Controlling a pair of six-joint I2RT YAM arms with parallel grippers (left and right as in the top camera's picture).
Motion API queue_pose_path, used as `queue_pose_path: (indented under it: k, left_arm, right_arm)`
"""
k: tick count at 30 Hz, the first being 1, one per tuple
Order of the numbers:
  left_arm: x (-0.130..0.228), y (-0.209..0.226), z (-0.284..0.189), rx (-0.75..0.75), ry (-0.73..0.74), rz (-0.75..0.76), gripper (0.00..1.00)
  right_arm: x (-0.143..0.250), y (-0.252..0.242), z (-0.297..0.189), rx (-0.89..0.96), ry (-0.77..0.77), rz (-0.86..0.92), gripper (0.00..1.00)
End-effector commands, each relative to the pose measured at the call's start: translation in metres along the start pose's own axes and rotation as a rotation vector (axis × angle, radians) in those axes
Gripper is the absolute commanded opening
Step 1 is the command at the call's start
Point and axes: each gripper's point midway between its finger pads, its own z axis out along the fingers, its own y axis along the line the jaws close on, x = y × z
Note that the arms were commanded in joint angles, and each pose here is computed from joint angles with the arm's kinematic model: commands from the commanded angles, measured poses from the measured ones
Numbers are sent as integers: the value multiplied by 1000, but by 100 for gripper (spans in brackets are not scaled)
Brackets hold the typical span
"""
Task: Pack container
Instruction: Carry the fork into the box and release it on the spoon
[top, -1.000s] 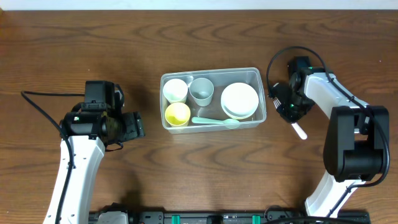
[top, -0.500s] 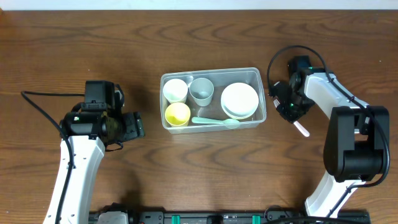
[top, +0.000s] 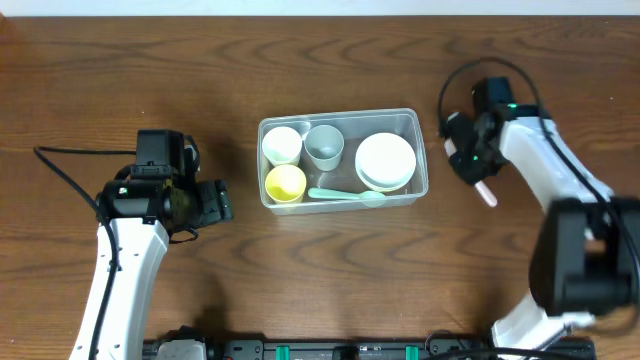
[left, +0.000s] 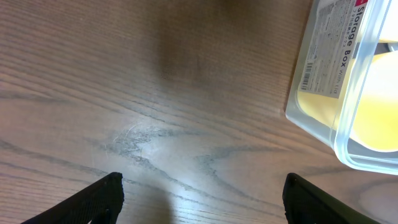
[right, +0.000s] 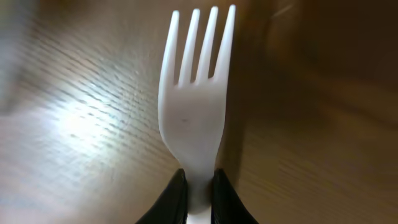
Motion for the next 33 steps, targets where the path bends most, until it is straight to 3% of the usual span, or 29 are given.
queue_pose_path:
  k: [1, 5, 9, 15, 25, 33]
  left_arm:
    - [1, 2, 0, -3, 2, -16, 82]
    - [1, 2, 0, -3, 1, -16, 82]
    - [1, 2, 0, -3, 2, -16, 82]
    - [1, 2, 0, -3, 2, -16, 82]
    - [1, 2, 0, -3, 2, -16, 82]
    - [1, 2, 0, -3, 2, -16, 82]
  right_arm:
    - [-30, -6, -68, 88, -194, 2, 1]
    - [-50, 19, -116, 121, -342, -81, 1]
    - [-68, 71, -140, 97, -431, -361, 1]
    - [-83, 148, -137, 66, -446, -742, 1]
    - [-87, 218, -91, -32, -357, -937, 1]
    - [-85, 231, -76, -55, -322, -971, 1]
